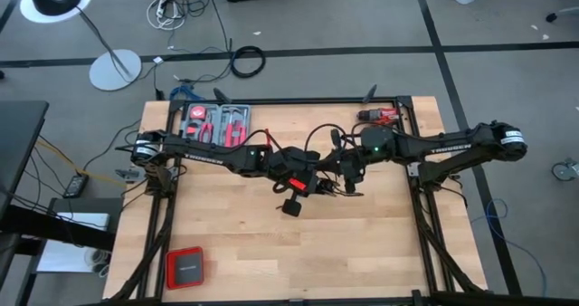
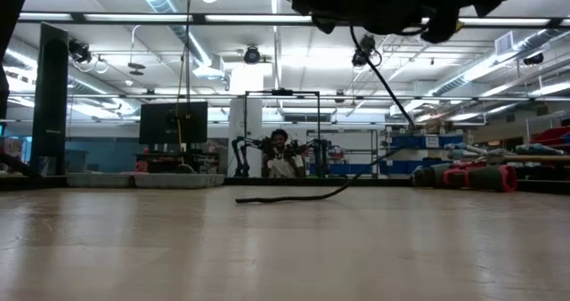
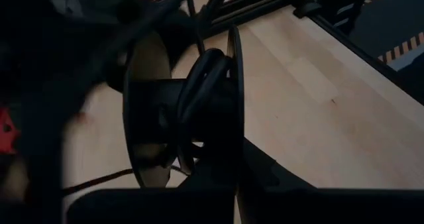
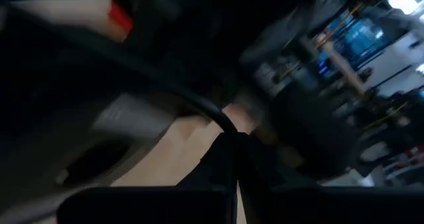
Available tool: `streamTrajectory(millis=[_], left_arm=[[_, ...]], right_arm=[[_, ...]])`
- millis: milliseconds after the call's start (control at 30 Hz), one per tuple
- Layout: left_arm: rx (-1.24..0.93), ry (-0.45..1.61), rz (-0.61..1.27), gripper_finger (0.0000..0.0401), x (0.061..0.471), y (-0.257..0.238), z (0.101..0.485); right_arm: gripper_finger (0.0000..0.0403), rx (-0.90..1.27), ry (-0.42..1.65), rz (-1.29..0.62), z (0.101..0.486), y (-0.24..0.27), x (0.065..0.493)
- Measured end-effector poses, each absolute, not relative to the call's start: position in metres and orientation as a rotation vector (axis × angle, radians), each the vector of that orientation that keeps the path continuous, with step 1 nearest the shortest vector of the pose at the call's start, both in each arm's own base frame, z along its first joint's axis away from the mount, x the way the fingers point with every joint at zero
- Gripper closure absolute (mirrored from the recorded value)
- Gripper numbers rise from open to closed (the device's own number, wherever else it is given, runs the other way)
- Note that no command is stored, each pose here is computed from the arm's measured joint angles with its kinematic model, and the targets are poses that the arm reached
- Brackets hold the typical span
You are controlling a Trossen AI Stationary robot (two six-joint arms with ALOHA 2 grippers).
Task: Coil cords
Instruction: Coil the black wire on the spool
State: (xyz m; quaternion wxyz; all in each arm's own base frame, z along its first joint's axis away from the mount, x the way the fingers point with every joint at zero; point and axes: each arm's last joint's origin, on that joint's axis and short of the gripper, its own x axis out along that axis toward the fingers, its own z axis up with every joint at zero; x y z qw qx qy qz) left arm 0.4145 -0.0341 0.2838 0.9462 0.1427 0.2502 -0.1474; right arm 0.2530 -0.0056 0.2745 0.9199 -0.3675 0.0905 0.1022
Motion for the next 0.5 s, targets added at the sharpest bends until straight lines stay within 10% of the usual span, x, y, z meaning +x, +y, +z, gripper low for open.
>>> streamTrajectory(millis=[500], left_arm=[[0.283, 0.519, -0.310, 0.0401, 0.414, -0.034, 0.283]], right_arm=[[0.0395, -0.791, 0.218, 0.298, 0.280, -0.005, 0.269]])
